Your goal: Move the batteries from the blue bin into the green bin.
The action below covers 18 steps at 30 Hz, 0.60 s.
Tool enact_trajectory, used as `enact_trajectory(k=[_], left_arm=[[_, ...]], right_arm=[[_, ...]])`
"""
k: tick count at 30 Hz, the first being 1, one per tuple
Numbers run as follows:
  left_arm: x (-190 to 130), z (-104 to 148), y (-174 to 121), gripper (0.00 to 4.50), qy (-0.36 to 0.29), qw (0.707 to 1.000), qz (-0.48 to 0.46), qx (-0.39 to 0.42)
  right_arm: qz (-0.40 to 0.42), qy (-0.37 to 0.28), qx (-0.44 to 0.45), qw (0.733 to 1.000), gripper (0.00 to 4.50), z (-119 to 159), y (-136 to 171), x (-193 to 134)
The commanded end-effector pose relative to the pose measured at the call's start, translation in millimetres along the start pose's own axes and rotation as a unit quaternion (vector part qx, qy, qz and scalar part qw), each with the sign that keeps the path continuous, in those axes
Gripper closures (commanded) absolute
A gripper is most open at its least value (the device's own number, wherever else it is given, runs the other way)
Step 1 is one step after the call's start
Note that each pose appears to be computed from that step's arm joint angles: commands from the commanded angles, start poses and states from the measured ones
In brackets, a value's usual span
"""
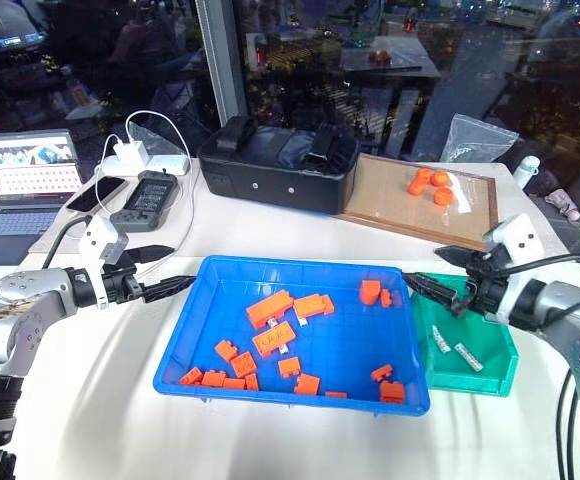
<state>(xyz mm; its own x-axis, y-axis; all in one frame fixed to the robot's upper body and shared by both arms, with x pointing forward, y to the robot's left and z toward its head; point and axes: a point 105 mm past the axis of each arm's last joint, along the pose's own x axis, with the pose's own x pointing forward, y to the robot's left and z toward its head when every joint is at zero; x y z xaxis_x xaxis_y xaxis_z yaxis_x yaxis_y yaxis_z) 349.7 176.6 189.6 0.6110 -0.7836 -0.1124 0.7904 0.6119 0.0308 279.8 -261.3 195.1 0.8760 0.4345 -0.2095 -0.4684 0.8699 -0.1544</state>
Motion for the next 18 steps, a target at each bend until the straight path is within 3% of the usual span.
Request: enact_trajectory(k=[1,8,14,18], left_arm=[[0.1,17.4,-1.7,0.00,-0.018,1.000,-0.011,0.014],[-1.8,18.5,-33.7,0.00,0.047,0.988,-0.138,0.058],[-14.7,12.6,-64.3,0.00,0.099,0.966,-0.228,0.074],[-25.7,3.6,-77.1,0.00,0.128,0.954,-0.260,0.079]], right_arm=[[0.007,-0.017,-0.036,0.999,0.02,17.6,3.6,-4.8],[0.132,0.040,-0.099,0.985,0.02,32.4,53.4,6.9],[0.255,0.121,-0.140,0.949,0.02,9.1,103.4,25.2],[0.282,0.149,-0.182,0.930,0.02,-11.6,118.8,48.8]])
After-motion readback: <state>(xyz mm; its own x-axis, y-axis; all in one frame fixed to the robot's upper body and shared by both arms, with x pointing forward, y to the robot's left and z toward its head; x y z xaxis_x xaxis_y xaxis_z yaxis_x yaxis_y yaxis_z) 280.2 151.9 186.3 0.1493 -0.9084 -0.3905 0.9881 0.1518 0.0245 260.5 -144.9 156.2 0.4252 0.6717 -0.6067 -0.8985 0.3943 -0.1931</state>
